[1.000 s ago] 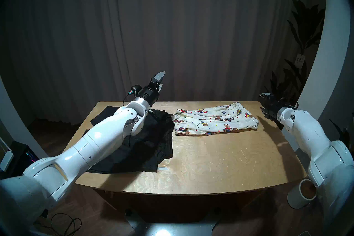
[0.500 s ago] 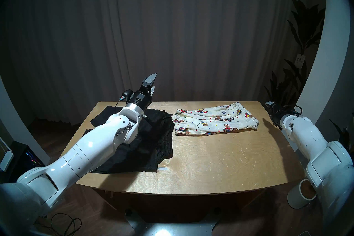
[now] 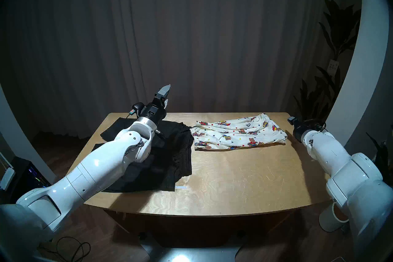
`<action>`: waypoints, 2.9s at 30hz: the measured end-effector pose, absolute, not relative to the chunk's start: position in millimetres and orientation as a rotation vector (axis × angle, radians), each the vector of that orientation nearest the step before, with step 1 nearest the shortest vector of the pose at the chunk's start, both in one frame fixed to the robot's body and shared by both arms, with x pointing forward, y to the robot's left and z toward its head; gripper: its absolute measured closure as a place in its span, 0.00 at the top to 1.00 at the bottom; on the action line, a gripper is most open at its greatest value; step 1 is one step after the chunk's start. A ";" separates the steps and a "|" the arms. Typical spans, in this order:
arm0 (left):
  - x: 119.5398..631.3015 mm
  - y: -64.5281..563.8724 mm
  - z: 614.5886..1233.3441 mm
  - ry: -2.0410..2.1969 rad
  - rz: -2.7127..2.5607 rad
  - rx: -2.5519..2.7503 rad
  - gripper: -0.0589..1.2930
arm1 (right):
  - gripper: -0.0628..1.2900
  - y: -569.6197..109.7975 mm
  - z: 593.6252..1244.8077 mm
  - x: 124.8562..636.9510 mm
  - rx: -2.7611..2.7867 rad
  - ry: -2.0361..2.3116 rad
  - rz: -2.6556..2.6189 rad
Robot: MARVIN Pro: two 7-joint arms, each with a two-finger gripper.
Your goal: Fold pants twice and stack them
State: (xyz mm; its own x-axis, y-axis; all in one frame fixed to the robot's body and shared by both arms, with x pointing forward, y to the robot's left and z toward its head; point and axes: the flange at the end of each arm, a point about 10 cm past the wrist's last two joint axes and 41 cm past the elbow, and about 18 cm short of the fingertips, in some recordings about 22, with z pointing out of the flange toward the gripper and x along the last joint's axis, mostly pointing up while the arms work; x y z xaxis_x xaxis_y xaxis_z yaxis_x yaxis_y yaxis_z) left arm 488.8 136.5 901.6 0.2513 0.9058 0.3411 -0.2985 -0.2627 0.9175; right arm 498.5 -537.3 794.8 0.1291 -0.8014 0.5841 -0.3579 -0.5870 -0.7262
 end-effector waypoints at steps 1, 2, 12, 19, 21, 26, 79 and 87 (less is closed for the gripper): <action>488.9 136.0 901.5 0.631 1.306 1.358 0.96 | 0.95 -538.3 794.5 497.8 -2.010 1.112 -1.455; 489.0 135.2 901.2 0.634 1.306 1.360 0.96 | 0.95 -539.7 794.1 496.7 -2.018 1.107 -1.457; 492.1 128.0 899.8 0.647 1.304 1.370 0.97 | 0.95 -533.3 787.7 493.9 -2.056 1.035 -1.380; 494.3 124.0 900.1 0.648 1.305 1.372 0.97 | 0.95 -521.8 780.3 498.2 -2.049 1.053 -1.352; 495.0 122.9 900.3 0.649 1.306 1.374 0.97 | 0.95 -522.3 780.7 499.8 -2.034 1.090 -1.355; 496.9 120.6 900.1 0.655 1.309 1.377 0.97 | 0.94 -521.9 781.7 502.7 -2.029 1.130 -1.351; 487.1 125.0 912.6 0.743 1.389 1.295 0.97 | 0.30 -496.4 774.0 508.3 -2.377 0.787 -1.202; 486.2 120.6 912.7 0.743 1.381 1.293 0.97 | 0.14 -493.9 775.5 512.4 -2.358 0.817 -1.226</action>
State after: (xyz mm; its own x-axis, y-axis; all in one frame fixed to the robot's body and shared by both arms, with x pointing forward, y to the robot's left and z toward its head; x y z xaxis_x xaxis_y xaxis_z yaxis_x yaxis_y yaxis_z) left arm 486.2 120.6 912.7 0.1396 0.9444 0.2976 -0.2723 -0.2523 0.9285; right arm 512.4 -493.9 775.5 0.4567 -0.6378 0.6202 -0.3263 -0.7686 -0.5502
